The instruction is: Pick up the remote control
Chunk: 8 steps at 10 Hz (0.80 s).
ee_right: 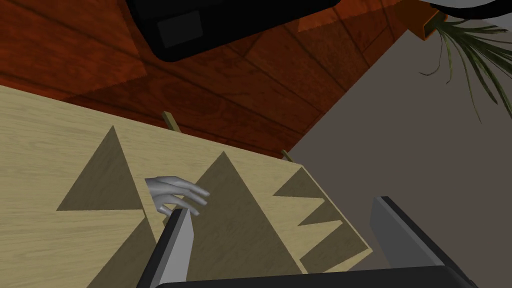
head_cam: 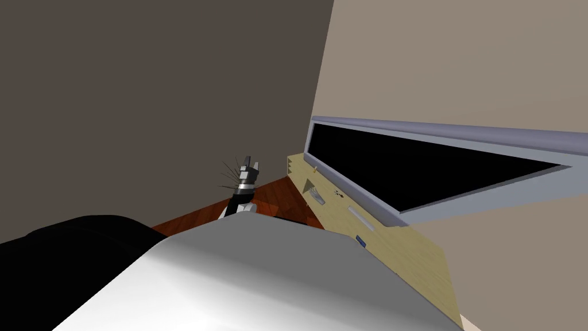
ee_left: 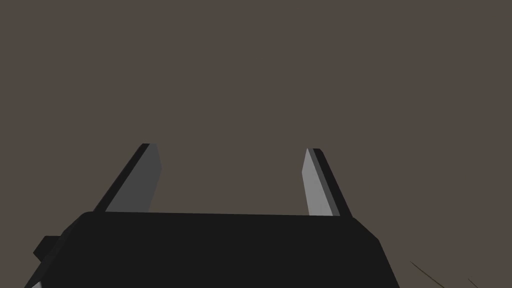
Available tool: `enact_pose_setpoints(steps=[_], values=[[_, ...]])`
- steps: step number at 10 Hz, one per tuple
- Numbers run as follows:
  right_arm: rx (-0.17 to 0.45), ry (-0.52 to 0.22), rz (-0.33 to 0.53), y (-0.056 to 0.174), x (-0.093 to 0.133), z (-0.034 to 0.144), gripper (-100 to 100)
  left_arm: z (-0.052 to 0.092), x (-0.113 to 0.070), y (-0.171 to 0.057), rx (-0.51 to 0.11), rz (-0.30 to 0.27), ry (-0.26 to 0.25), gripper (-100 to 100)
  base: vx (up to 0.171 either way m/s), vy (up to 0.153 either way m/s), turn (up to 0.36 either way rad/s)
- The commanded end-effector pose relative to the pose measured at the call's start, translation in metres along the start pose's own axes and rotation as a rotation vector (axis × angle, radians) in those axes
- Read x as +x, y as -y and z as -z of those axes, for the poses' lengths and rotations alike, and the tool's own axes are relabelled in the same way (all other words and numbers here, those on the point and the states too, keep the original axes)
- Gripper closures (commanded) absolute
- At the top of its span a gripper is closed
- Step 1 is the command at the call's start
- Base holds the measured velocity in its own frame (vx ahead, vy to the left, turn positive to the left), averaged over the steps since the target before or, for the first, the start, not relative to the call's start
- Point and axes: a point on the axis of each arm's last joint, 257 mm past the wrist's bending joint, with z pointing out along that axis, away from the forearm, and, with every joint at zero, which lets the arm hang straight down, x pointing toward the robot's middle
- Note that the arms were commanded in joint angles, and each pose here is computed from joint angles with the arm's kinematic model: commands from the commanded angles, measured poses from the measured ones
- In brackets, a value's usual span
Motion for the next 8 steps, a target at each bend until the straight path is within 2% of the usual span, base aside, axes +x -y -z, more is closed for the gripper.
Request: enact_pose_setpoints(steps=[1, 3, 4, 6, 8], values=[[0.022, -0.034, 0.020, 0.016, 0.014, 0.011, -100, 0.000, 0.000, 0.000, 0.000, 0.000, 0.000, 0, 0.095, 0.011, 0.116], [0.045, -0.049, 0.015, 0.026, 0.021, 0.016, -100, 0.000, 0.000, 0.000, 0.000, 0.000, 0.000, 0, 0.025, -0.003, -0.029], [0.065, -0.103, 0.062, 0.042, 0.035, 0.032, -100, 0.000, 0.000, 0.000, 0.000, 0.000, 0.000, 0, 0.055, 0.007, 0.278], [0.097, -0.123, 0.054, 0.056, 0.044, 0.041, -100, 0.000, 0.000, 0.000, 0.000, 0.000, 0.000, 0, 0.063, -0.001, 0.048], [0.164, -0.240, 0.129, 0.098, 0.073, 0.084, -100, 0.000, 0.000, 0.000, 0.000, 0.000, 0.000, 0, 0.124, 0.001, 0.246]])
